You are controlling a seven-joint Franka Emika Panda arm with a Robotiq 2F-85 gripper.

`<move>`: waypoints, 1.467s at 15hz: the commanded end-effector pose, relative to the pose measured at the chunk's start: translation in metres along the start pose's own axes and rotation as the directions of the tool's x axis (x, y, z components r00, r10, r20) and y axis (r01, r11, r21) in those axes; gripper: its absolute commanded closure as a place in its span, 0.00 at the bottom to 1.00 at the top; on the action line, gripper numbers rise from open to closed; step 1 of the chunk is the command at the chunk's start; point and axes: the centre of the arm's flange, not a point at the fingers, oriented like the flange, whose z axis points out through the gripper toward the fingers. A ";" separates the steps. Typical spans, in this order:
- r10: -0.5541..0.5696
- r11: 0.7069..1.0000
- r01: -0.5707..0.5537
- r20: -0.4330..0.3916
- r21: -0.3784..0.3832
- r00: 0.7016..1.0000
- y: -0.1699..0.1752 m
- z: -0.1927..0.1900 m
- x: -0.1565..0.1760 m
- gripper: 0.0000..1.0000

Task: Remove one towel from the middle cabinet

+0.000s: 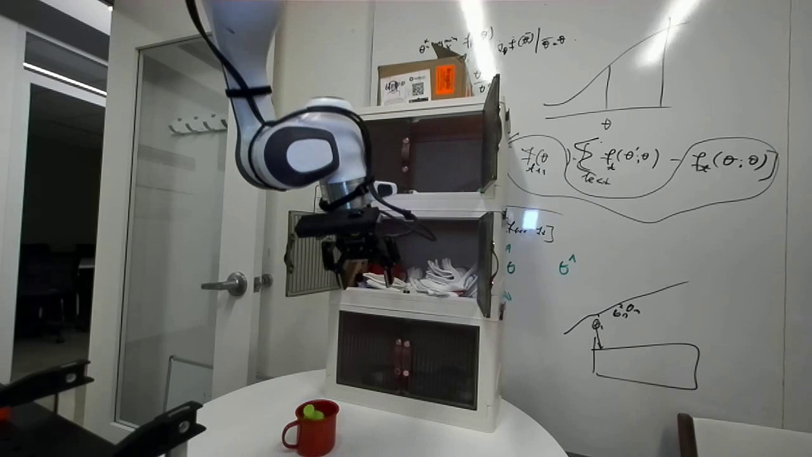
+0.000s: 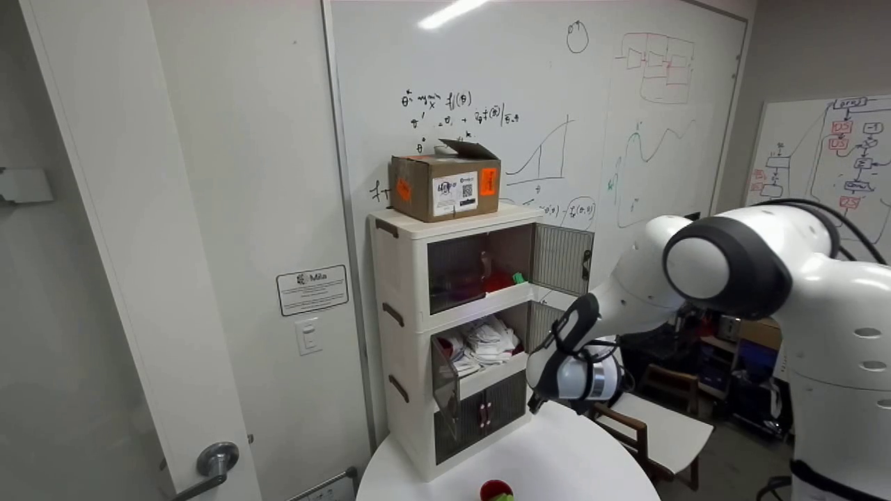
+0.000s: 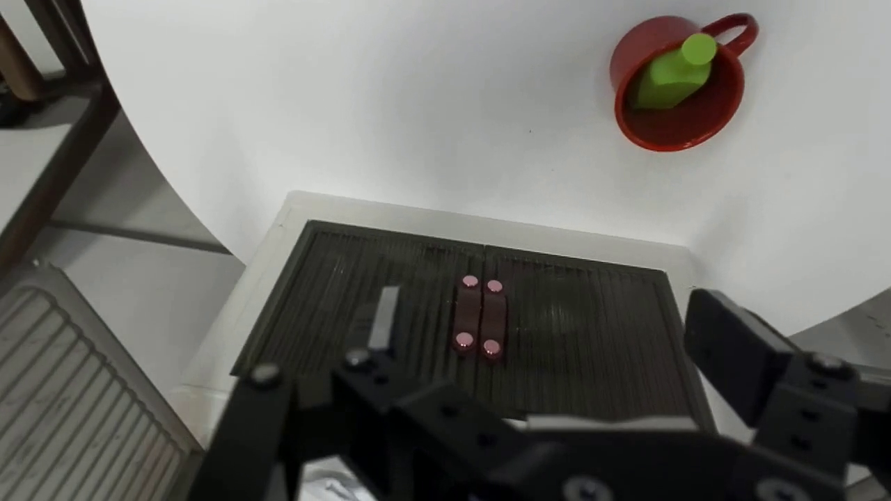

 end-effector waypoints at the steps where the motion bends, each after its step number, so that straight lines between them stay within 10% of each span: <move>1: -0.096 0.992 0.088 -0.089 -0.094 0.991 0.005 0.063 0.034 0.00; 13: -0.087 0.978 -0.011 -0.459 -0.208 0.884 0.061 0.118 0.090 0.00; 22: -0.188 0.965 0.064 -0.503 -0.254 0.844 0.046 0.128 0.129 0.00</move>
